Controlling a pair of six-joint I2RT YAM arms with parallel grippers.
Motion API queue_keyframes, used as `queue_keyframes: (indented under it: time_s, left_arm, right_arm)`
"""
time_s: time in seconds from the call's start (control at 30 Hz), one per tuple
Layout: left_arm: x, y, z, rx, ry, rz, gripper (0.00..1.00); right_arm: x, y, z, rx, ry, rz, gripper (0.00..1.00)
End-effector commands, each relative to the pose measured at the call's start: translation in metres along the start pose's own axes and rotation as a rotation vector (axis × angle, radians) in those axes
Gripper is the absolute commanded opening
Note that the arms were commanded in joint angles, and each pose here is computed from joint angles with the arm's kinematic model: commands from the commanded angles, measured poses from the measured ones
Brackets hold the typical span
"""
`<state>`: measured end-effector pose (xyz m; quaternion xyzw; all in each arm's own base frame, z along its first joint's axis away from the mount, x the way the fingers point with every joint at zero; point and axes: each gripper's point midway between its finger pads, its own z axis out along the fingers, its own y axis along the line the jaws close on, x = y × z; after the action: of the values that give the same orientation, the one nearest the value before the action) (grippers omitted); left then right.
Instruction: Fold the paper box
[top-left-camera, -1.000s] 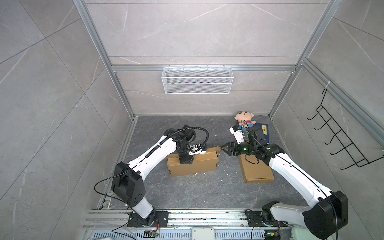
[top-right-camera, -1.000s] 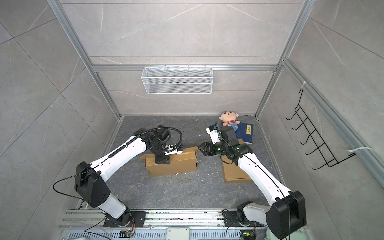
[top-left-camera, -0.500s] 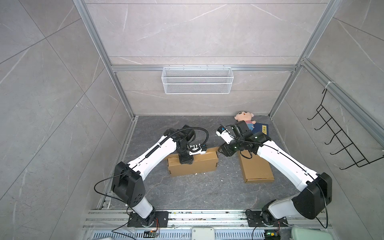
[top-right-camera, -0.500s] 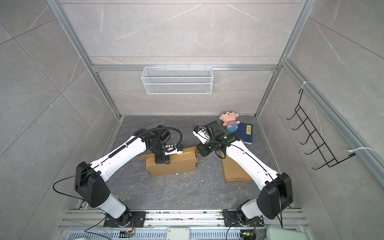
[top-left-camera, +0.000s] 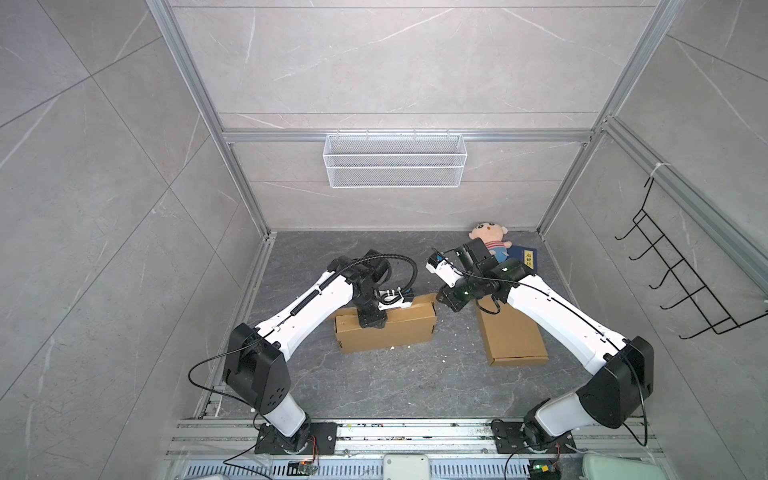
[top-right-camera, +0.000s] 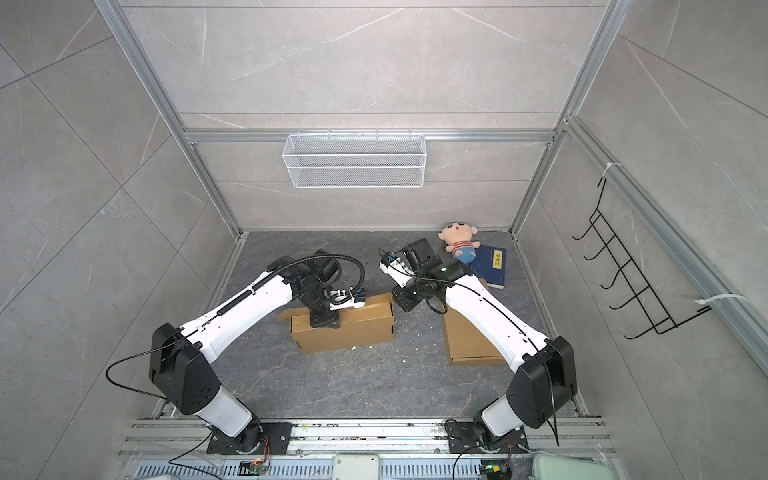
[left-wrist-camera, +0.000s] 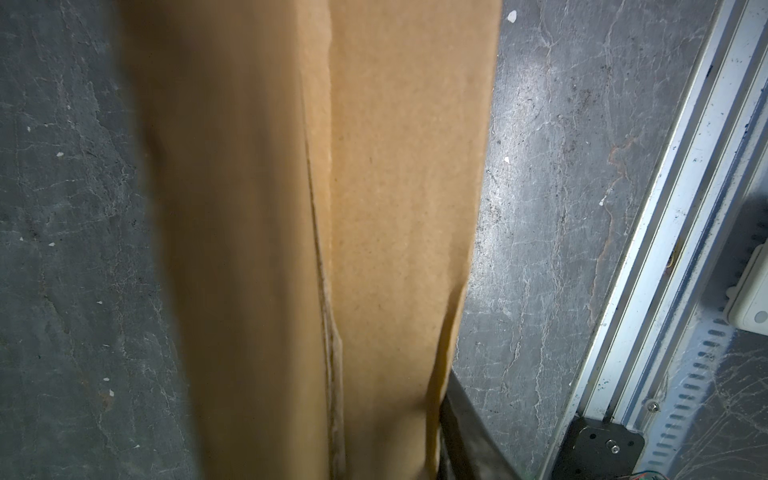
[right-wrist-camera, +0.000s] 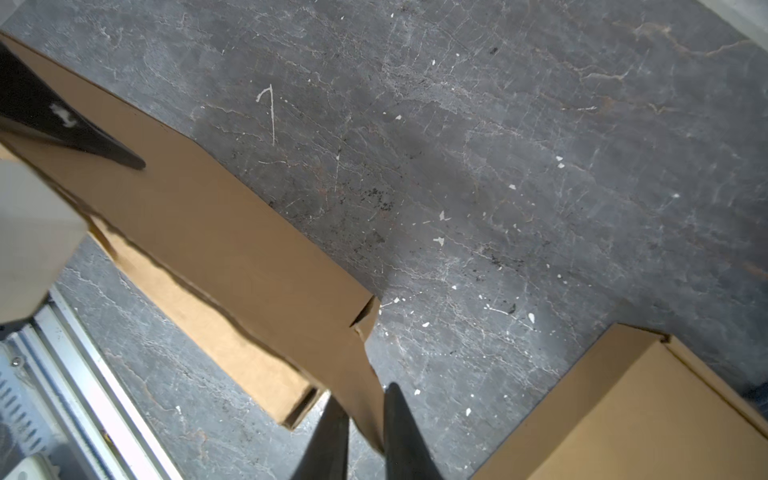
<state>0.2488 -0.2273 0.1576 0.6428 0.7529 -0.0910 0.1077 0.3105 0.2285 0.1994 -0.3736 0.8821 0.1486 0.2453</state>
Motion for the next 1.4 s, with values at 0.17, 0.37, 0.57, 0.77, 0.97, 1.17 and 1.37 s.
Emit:
queue_keyframes:
  time_s: [0.17, 0.37, 0.57, 0.77, 0.97, 1.17, 1.37]
  left_arm:
    - [-0.009, -0.005, 0.016, 0.051, -0.023, 0.017, 0.36]
    - [-0.010, -0.005, 0.017, 0.059, -0.025, 0.016, 0.36]
    - [-0.011, -0.006, 0.017, 0.063, -0.029, 0.009, 0.36]
    - [-0.010, -0.005, 0.016, 0.055, -0.029, 0.010, 0.36]
    - [-0.006, 0.006, 0.016, -0.004, 0.004, 0.004, 0.38]
    - [-0.002, 0.028, 0.006, -0.126, 0.026, -0.036, 0.48]
    - [-0.006, 0.027, -0.005, -0.138, -0.018, -0.053, 0.54]
  right_arm:
    - [-0.002, 0.011, -0.001, -0.049, 0.013, 0.135, 0.08]
    - [-0.010, 0.015, 0.001, -0.065, -0.013, 0.311, 0.07]
    - [-0.008, 0.016, 0.009, -0.051, -0.030, 0.418, 0.06]
    - [0.000, 0.016, 0.018, -0.031, -0.034, 0.447, 0.03]
    - [0.010, 0.012, 0.021, 0.008, -0.003, 0.425, 0.02]
    - [0.012, 0.009, 0.019, 0.025, -0.001, 0.421, 0.02]
    - [0.011, 0.010, 0.020, 0.021, -0.005, 0.426, 0.02]
